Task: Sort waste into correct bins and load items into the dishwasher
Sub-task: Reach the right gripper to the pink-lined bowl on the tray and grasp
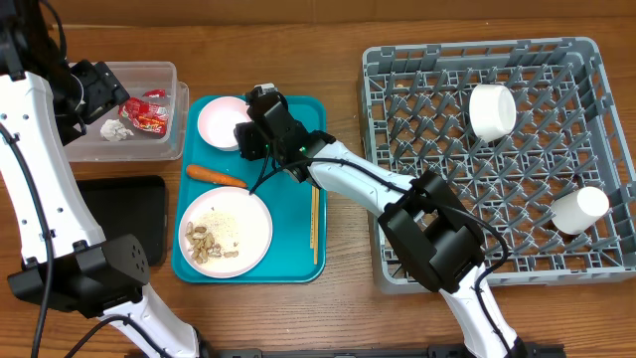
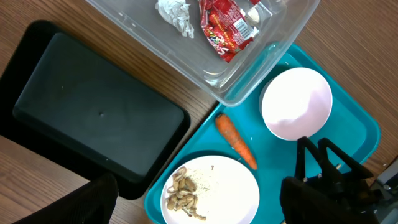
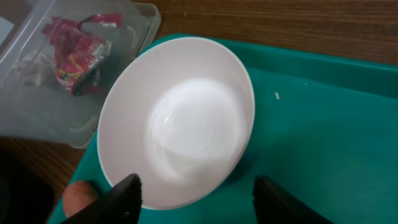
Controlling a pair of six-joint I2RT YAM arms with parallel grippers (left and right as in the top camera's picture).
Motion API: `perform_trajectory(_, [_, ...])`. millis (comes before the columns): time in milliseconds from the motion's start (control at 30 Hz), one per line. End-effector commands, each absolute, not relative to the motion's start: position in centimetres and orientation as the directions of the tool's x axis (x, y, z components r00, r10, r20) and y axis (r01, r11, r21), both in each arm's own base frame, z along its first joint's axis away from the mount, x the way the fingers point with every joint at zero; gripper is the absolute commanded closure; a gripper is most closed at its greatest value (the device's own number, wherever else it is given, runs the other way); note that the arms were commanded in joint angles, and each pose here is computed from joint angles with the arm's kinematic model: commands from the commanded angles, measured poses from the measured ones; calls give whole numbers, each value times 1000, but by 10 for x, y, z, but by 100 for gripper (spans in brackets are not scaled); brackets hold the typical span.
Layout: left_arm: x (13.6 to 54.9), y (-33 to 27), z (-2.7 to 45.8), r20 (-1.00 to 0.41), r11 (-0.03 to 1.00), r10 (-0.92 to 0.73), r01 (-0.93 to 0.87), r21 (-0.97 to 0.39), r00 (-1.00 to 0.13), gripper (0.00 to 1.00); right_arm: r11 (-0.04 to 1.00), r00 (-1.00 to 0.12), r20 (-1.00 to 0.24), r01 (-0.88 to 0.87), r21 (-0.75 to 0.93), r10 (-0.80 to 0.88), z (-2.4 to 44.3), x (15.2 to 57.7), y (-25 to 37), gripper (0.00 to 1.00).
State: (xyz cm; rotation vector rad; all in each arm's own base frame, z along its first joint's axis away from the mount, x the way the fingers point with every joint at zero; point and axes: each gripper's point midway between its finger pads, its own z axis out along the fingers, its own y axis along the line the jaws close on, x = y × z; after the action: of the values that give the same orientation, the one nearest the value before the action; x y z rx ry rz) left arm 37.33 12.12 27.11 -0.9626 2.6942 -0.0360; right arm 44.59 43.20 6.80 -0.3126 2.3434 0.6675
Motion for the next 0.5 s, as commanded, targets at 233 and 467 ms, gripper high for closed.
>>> perform_trajectory(233, [372,115,278,-264,786,-615,-605,-129,-743,15,866,-744,-666,-305,396,43,60,460,427,48])
perform_trajectory(467, [372,115,278,-264,786,-615,-605,-129,-743,15,875,-765,-642,-281,394,44,40,458,425,64])
